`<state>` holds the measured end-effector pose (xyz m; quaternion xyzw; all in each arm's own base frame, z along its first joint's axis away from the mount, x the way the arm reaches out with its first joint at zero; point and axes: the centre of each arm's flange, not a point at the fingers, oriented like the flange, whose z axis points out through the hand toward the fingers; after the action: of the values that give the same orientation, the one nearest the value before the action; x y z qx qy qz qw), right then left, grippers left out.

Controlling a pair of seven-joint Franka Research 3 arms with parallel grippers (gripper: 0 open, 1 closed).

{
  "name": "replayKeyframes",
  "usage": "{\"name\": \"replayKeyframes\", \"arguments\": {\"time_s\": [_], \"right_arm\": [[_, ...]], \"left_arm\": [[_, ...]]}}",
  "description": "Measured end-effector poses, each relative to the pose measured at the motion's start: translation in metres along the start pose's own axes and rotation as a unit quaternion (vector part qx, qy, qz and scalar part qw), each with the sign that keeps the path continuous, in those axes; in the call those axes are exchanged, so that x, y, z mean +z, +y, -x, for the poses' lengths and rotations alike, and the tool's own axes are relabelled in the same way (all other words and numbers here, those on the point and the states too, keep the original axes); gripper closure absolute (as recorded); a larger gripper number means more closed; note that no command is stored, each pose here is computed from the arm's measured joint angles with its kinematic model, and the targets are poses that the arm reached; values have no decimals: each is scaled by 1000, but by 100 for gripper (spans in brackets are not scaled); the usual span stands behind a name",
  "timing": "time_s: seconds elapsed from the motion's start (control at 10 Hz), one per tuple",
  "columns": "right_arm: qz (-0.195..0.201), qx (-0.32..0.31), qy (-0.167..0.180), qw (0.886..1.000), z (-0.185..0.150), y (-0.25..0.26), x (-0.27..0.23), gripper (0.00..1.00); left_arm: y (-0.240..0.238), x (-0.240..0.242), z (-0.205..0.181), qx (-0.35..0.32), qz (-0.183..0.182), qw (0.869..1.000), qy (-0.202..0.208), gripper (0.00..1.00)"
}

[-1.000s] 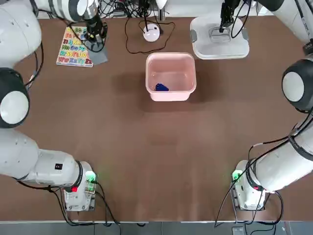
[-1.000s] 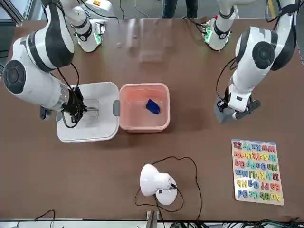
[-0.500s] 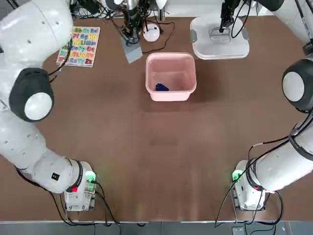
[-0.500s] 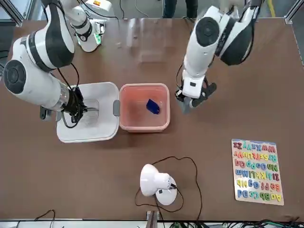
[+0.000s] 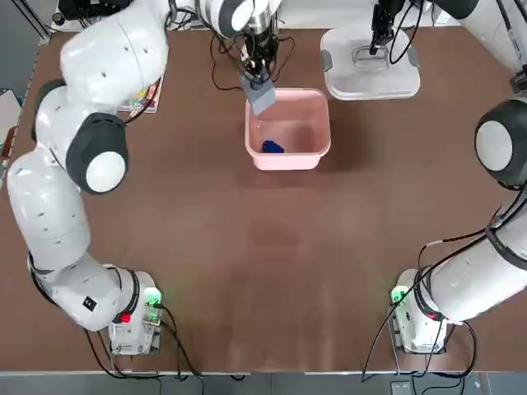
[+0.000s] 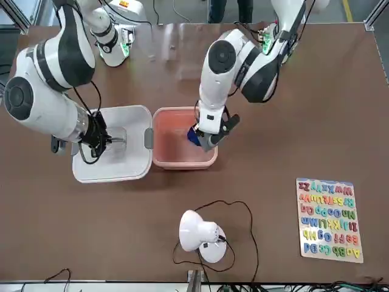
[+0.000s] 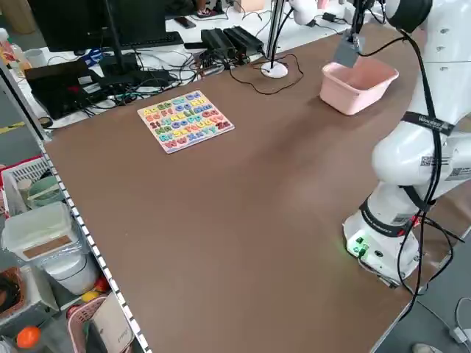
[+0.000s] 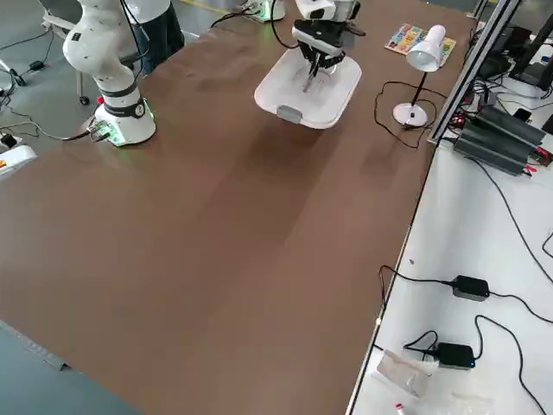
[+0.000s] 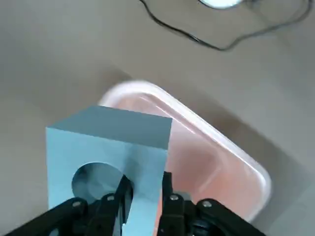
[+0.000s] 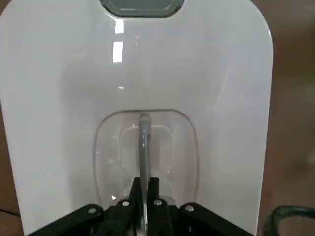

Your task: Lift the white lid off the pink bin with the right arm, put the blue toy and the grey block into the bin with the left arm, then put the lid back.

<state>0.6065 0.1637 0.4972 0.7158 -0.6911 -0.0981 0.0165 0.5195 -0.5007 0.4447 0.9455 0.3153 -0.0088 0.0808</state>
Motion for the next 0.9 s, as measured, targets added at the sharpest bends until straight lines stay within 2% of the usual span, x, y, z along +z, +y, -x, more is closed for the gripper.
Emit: {"name": "replayKeyframes", "arguments": {"time_s": [0.1, 0.3, 0.6, 0.8, 0.9], "right_arm": [[0, 0, 0, 1000, 0, 0, 0, 93], [0, 0, 0, 1000, 0, 0, 0, 93], [0, 0, 0, 1000, 0, 0, 0, 93], [0, 0, 0, 1000, 0, 0, 0, 93], [0, -1, 0, 1000, 1, 0, 0, 93]], "left_arm": [[8, 20, 17, -1, 9, 1000, -4, 73], [11, 57, 32, 3, -4, 1000, -11, 73], [17, 52, 19, -4, 10, 1000, -6, 65], [15, 29, -10, -15, 19, 999, 22, 37], [7, 10, -31, -21, 7, 999, 46, 22]]}}
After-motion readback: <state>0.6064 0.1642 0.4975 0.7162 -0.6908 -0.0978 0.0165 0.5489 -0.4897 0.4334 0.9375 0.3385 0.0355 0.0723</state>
